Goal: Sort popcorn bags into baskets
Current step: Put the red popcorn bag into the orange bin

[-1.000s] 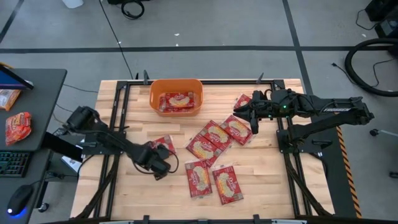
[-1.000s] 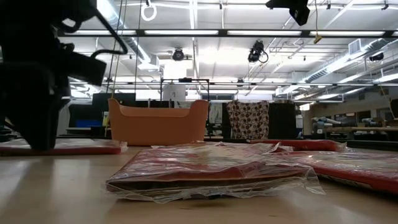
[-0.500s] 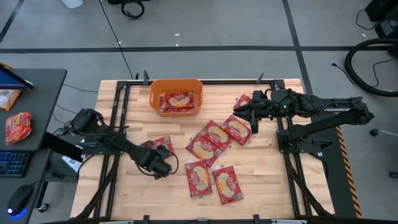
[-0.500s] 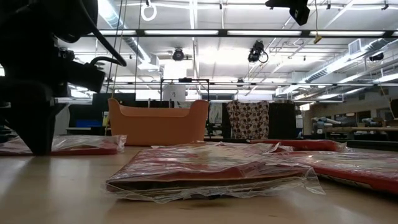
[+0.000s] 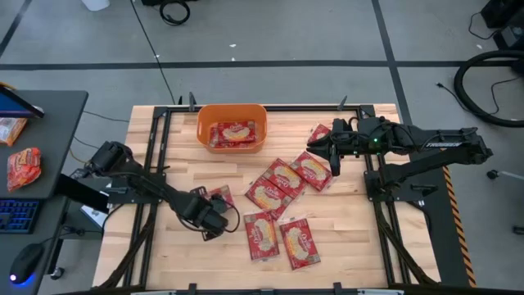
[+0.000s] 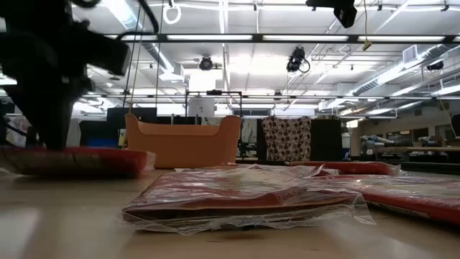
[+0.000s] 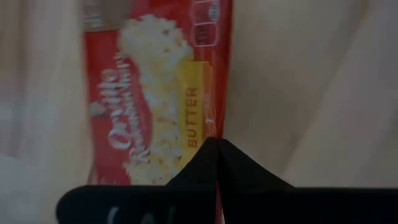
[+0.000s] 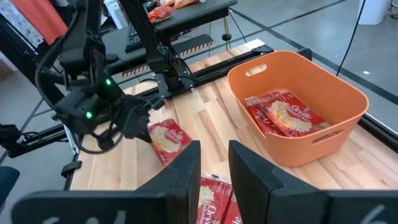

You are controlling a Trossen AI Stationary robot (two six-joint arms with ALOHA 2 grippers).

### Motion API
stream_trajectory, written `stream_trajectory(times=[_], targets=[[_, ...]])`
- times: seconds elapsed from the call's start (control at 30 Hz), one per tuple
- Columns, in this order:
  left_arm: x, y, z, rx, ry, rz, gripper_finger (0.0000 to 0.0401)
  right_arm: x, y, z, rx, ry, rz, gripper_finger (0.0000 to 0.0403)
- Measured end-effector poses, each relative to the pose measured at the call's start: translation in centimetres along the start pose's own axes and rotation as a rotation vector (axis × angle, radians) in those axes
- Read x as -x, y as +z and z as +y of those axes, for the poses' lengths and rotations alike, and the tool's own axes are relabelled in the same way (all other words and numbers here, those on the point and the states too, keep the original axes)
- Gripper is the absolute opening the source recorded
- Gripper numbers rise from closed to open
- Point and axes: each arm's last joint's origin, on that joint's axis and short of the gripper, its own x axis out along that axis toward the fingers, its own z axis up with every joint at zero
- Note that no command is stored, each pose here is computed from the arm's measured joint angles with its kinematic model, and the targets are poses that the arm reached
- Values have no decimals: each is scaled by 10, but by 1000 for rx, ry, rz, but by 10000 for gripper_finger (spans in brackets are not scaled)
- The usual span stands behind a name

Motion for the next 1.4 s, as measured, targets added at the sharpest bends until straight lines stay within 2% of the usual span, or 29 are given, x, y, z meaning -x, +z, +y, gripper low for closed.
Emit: stream_trajectory(times=[0.17, 0.33, 0.43, 0.7, 0.8, 0.9, 1.03, 1.27, 1.4], targets=[[26, 10, 0, 19, -72, -78, 2, -8, -3, 3, 80, 48, 40, 89], [32, 18, 2, 50, -99, -115, 1, -40, -21, 13, 239, 113, 182, 89], [32, 24, 0, 73, -133, -154, 1, -61, -28, 18, 302, 149, 214, 97], [35, 45, -2, 227, -252, -284, 1, -110, -52, 24, 324, 305, 313, 161], [36, 51, -1, 253, -283, -312, 1, -121, -58, 25, 329, 317, 327, 191], [35, 53, 1, 259, -310, -278, 6, -127, -64, 22, 327, 303, 360, 216], [29, 47, -4, 306, -305, -216, 47, -130, -65, 18, 319, 284, 371, 235], [17, 28, -13, 402, -248, -41, 160, -114, -56, 15, 265, 230, 362, 238], [15, 23, -5, 395, -207, 73, 170, -106, -51, 16, 271, 231, 348, 236]])
